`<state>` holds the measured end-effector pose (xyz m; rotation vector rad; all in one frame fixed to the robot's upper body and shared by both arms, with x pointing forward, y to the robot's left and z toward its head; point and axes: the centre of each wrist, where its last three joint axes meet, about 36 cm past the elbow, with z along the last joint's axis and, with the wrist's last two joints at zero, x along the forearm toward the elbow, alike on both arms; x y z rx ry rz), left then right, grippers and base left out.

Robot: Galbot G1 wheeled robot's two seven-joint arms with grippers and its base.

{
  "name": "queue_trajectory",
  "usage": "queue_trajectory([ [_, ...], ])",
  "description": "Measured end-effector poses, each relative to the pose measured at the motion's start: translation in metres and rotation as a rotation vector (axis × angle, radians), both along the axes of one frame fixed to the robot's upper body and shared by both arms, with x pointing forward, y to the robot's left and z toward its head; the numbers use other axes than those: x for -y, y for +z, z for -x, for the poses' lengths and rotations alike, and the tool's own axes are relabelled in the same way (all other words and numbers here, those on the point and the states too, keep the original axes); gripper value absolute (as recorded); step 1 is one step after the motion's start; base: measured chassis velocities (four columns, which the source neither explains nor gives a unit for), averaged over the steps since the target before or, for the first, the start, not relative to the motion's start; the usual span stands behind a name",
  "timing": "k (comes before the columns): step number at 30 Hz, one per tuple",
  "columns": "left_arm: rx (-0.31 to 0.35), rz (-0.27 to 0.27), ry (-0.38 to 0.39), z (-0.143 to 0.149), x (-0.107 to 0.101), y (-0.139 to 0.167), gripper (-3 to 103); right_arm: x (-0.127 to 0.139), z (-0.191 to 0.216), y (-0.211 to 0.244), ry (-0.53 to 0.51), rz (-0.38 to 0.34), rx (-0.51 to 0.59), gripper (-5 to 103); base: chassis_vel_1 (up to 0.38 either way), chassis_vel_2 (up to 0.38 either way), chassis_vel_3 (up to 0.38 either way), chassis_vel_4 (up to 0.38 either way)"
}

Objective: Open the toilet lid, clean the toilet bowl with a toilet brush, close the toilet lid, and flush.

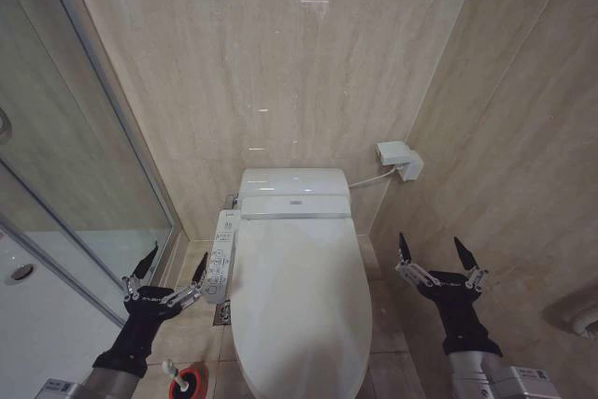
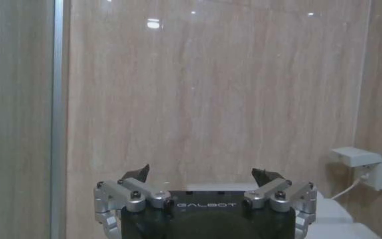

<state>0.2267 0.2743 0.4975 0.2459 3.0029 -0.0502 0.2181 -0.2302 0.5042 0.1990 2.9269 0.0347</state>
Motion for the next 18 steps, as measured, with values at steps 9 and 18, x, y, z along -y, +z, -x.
queue_trajectory([
  [9, -0.031, 0.005, 0.06, -0.02, -0.016, -0.023, 100, 0.0, 0.0, 0.0, 0.0, 0.0, 0.0, 100, 0.0, 0.0, 0.0, 0.0],
  [18, -0.063, 0.035, 0.071, -0.056, -0.061, -0.052, 102, 0.0, 0.0, 0.0, 0.0, 0.0, 0.0, 100, 0.0, 0.0, 0.0, 0.0],
])
